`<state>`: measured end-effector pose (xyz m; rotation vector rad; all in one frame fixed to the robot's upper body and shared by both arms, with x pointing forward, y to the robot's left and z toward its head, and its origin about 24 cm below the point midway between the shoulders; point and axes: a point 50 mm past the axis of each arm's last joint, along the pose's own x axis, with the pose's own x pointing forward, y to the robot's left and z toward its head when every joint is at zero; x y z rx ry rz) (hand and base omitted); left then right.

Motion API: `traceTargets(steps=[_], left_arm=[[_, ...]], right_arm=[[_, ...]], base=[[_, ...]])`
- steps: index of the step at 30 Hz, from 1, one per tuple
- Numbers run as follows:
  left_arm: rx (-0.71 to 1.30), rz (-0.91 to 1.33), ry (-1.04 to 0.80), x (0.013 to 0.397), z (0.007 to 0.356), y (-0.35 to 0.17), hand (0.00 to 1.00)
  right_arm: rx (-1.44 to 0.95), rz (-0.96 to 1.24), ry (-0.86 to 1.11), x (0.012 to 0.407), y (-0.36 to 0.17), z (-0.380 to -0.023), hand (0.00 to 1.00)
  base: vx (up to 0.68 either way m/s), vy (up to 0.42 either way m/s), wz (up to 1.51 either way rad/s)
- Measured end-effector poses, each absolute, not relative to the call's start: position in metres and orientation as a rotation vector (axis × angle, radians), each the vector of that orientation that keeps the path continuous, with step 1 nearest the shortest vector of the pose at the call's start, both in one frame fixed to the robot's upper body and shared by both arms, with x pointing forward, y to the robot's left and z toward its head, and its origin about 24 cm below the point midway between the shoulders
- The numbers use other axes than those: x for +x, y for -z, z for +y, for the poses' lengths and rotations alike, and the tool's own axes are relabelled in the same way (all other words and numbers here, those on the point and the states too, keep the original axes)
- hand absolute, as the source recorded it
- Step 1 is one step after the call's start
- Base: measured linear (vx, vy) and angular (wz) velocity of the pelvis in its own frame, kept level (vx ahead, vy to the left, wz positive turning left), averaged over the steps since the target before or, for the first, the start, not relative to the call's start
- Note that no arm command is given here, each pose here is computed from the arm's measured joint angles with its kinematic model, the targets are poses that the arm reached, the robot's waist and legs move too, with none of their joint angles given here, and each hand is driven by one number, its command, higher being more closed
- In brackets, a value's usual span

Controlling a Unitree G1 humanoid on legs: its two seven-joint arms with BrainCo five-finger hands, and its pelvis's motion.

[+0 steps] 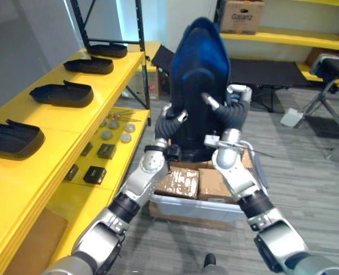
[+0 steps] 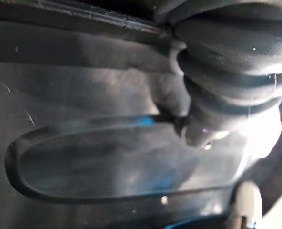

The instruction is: Walk over and take plastic housings, then place them on the shelf

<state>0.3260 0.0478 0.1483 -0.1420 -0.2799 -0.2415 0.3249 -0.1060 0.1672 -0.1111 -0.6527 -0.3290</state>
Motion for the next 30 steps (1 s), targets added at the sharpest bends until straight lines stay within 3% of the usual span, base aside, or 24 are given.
traceTargets(steps=[10,14,19,25,30], left_arm=[[0.055,-0.465,0.132,0.305,0.065,-0.165,1.00],[0.053,-0.507,0.031,0.303,0.082,-0.171,1.00],[0.041,-0.537,-0.075,0.300,0.107,-0.172,1.00],[0.037,-0.502,-0.098,0.297,0.113,-0.160,1.00],[0.040,-0.490,-0.106,0.296,0.114,-0.157,1.00]], right_arm=[[-0.056,-0.610,0.288,0.299,-0.149,-0.121,0.00],[-0.040,-0.622,0.318,0.291,-0.147,-0.136,0.00],[-0.025,-0.676,0.491,0.285,-0.156,-0.171,0.00],[0.003,-0.760,0.533,0.274,-0.169,-0.183,0.00],[-0.012,-0.705,0.566,0.267,-0.155,-0.197,0.00]], base=[[0.01,0.044,-0.06],[0.00,0.025,-0.01],[0.00,0.007,0.00],[0.00,0.024,-0.06],[0.01,0.031,-0.08]])
